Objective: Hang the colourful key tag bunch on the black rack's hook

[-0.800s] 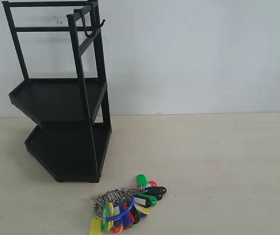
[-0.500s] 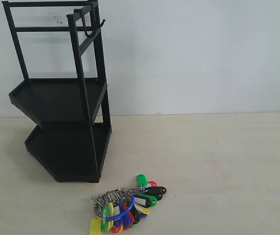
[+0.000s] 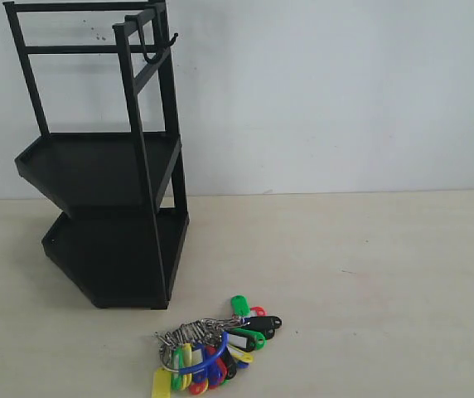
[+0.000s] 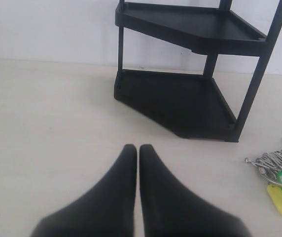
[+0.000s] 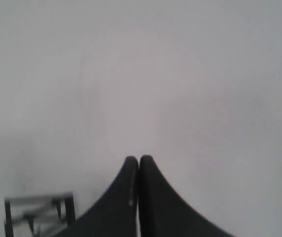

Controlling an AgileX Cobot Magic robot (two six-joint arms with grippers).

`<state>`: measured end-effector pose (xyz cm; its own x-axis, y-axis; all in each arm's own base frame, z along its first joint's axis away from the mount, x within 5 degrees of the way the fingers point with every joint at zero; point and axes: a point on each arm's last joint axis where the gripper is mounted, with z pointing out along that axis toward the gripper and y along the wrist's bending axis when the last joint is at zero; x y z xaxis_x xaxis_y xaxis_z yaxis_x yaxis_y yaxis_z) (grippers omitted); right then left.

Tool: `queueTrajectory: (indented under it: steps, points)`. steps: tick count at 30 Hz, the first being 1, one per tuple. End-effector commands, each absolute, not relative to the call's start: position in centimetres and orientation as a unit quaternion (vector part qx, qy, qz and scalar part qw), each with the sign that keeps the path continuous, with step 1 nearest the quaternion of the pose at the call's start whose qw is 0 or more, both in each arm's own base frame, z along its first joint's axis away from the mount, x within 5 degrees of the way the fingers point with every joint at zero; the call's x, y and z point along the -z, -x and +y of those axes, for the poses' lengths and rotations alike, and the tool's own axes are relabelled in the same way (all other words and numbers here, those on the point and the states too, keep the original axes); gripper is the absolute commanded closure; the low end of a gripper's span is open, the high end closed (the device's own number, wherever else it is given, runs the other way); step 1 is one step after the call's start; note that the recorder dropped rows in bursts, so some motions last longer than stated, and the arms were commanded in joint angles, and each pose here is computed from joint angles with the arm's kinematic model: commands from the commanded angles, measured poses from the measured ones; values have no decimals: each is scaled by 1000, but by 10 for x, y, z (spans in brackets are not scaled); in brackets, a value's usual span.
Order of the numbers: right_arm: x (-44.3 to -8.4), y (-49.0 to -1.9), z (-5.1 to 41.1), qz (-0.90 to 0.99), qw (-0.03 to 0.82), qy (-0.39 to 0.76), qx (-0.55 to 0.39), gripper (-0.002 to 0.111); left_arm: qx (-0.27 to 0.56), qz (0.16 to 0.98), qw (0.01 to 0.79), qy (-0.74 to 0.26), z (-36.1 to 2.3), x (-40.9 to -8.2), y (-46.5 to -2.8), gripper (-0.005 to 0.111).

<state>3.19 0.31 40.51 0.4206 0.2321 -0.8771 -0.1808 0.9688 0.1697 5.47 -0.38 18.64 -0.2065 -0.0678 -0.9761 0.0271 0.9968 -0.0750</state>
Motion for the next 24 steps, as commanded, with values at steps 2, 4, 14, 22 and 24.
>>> queueTrajectory:
  steps: [2,4,14,22,24]
  points:
    - [-379,-76,5,779,618,-58,-88,108,34,772,634,10,-4,-188,-55,102]
    - [-373,-85,5,804,586,-59,-77,108,34,772,634,10,-4,-188,-55,102]
    - [-344,-120,45,875,431,101,-199,108,34,772,634,10,-4,-188,-55,102]
    - [-299,-179,75,873,323,78,-357,93,34,772,634,10,-4,-188,-55,102]
    - [-286,-187,83,864,325,71,-377,81,34,772,634,10,-4,-188,-55,102]
